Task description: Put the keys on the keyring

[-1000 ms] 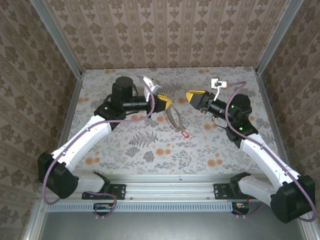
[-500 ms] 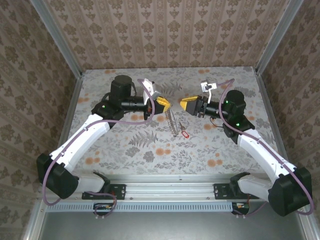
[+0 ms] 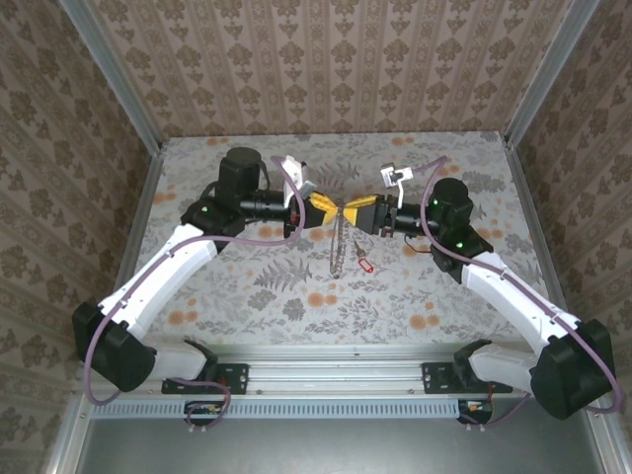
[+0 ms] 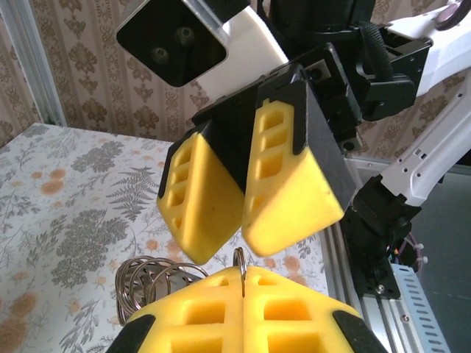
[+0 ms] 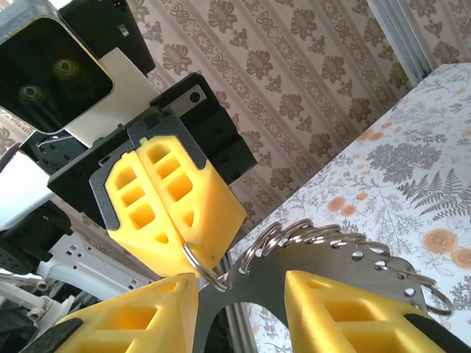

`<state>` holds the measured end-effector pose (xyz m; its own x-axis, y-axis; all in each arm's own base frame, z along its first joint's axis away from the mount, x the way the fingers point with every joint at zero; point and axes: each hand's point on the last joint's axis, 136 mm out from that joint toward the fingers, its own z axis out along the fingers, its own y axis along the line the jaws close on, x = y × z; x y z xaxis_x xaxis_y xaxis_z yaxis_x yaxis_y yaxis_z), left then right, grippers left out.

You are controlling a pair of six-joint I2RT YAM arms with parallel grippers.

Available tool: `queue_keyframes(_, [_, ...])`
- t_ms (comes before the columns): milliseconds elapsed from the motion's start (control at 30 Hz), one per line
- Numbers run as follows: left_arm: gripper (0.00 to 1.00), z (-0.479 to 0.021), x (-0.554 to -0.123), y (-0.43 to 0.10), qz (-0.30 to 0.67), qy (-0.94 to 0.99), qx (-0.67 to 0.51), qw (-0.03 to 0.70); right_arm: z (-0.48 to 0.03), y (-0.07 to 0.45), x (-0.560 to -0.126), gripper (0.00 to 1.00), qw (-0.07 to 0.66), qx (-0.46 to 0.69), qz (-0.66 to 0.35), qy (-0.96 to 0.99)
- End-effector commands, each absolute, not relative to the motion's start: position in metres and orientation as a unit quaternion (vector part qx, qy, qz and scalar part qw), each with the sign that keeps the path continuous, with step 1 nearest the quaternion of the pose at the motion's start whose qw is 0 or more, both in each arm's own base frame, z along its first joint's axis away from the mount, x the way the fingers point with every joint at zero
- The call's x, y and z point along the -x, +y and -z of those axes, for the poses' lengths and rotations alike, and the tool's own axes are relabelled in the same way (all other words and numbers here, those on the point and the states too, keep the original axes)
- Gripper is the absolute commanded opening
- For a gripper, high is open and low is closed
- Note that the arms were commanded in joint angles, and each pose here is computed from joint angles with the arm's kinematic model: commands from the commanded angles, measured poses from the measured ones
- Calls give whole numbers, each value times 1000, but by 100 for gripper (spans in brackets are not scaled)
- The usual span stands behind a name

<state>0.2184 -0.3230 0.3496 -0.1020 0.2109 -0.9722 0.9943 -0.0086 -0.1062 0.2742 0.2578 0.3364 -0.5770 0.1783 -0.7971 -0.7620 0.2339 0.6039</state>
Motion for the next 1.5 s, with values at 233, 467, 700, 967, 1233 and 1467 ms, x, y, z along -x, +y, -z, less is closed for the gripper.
queue_keyframes(233, [0, -364, -216, -323, 491, 553, -533, 411, -362, 268, -264, 30, 428, 252, -585, 642])
queue_keyframes(467, [0, -365, -217, -324, 492, 555, -531, 409, -358, 270, -262, 0, 423, 257, -581, 646])
queue_keyframes(700, [10, -368, -251, -308, 461, 618, -450, 450, -358, 262, -269, 0, 459, 239, -558, 649])
queue_keyframes(967, [20, -381, -243, -294, 485, 614, -403, 474, -379, 254, -272, 0, 499, 213, -564, 623])
queue_keyframes(1233, [20, -379, -227, -308, 531, 608, -401, 434, -395, 252, -272, 0, 512, 196, -586, 597])
queue_keyframes(1467, [20, -380, -219, -323, 541, 599, -413, 423, -397, 253, -273, 0, 510, 193, -591, 595])
